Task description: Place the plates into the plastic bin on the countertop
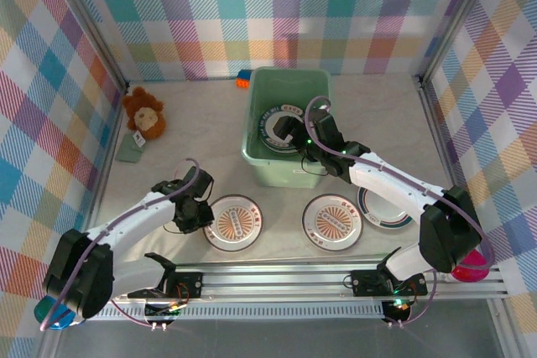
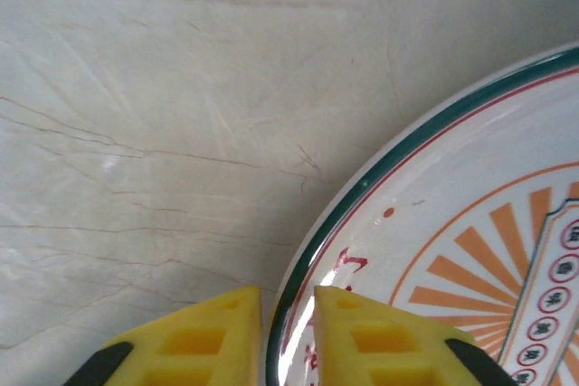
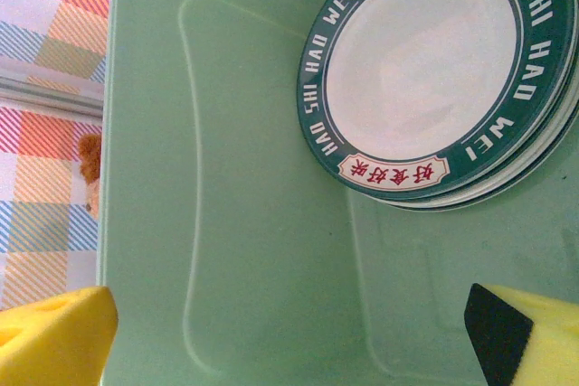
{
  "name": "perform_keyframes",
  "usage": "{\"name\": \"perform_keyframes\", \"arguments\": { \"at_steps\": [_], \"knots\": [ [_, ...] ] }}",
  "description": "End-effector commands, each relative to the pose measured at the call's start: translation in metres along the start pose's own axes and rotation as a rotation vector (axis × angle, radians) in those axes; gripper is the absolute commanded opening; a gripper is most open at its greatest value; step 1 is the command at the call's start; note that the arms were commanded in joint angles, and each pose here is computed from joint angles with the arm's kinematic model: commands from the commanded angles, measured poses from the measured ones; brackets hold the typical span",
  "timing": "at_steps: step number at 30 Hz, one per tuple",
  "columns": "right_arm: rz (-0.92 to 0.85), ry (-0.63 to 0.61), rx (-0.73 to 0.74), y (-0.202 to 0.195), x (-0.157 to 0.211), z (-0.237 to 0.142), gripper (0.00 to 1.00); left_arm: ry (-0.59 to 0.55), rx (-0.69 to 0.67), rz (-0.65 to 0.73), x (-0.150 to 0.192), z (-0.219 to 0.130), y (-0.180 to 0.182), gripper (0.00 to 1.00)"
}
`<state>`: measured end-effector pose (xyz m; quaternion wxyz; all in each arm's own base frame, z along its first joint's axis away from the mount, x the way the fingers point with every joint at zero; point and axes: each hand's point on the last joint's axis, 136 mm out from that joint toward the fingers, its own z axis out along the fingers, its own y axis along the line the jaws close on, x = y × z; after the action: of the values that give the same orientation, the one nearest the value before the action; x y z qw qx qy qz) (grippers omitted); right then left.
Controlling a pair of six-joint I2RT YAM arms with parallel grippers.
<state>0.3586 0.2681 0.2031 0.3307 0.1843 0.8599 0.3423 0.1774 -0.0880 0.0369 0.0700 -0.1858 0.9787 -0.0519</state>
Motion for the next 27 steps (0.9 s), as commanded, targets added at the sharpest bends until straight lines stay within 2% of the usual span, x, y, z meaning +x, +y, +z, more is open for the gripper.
{"name": "perform_keyframes", "arguments": {
  "at_steps": [1,5,7,10,12,15,23,27],
  "knots": [
    [0.017,0.053,0.071,-0.02,0.014,-0.006,0.99,-0.096,-0.03,-0.037,-0.014,-0.025,0.007,0.17],
    [0.016,0.052,0.056,-0.014,0.012,-0.009,0.99,-0.157,0.008,-0.038,-0.024,-0.044,0.001,0.16],
    [0.014,0.056,0.052,-0.013,0.012,-0.008,0.99,-0.143,-0.006,-0.028,-0.023,-0.043,0.003,0.19],
    [0.019,0.066,0.053,-0.014,0.015,-0.007,0.99,-0.101,-0.023,-0.013,-0.013,-0.032,0.007,0.34],
    [0.025,0.073,0.058,-0.015,0.016,-0.006,0.99,-0.065,0.043,0.01,-0.004,-0.022,-0.001,0.46],
    [0.029,0.078,0.064,-0.018,0.018,-0.006,0.99,-0.026,0.092,0.04,0.006,-0.012,-0.006,0.54],
    [0.036,0.076,0.082,-0.024,0.02,-0.006,0.99,0.055,0.066,0.065,0.022,0.007,-0.004,0.56],
    [0.034,0.078,0.09,-0.026,0.02,-0.005,0.99,0.076,0.129,0.078,0.027,0.019,-0.015,0.56]
  ]
}}
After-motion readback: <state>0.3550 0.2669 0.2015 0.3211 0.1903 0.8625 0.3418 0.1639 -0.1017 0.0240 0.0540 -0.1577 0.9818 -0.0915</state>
